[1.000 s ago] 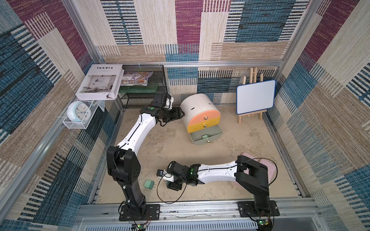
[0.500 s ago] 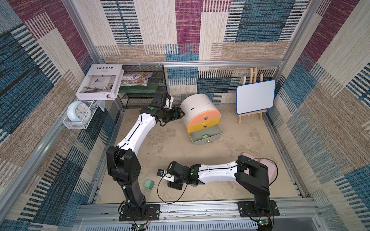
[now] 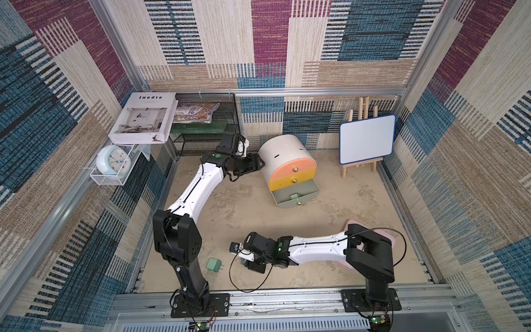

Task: Place the plugs into the drawer by color
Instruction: Pick up the plug from the center of the board, then place the plug in the drawer.

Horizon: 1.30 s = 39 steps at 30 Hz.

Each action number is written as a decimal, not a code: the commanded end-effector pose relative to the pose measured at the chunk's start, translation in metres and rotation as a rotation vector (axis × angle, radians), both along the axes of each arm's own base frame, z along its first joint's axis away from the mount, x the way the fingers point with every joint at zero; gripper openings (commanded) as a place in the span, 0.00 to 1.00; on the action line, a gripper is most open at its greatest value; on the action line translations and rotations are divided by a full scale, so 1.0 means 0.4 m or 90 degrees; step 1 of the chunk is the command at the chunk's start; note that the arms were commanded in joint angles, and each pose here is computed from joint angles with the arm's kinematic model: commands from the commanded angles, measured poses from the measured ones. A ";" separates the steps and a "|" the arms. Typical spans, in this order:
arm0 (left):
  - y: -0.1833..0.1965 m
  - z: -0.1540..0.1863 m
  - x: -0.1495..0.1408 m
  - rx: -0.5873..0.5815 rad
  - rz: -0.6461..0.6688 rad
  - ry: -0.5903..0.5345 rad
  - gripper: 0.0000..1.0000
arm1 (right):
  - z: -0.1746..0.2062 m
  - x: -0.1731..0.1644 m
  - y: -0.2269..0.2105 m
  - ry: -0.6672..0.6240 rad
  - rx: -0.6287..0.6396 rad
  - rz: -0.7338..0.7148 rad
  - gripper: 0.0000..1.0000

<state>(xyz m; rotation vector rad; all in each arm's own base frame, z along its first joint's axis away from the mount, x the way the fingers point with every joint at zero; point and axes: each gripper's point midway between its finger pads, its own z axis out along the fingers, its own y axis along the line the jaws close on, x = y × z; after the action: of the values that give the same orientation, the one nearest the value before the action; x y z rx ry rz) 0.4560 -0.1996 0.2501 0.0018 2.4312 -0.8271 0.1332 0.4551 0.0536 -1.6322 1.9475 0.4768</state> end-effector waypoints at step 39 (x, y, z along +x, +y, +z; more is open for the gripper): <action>-0.001 0.008 -0.001 -0.005 0.000 -0.008 0.74 | 0.255 0.591 -0.313 -0.067 0.163 -0.425 0.42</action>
<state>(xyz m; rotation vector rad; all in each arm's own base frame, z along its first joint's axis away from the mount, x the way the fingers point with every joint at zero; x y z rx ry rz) 0.4554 -0.1991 0.2477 -0.0011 2.4369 -0.8265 0.3630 0.3223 0.1466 -0.7759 2.1399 0.3111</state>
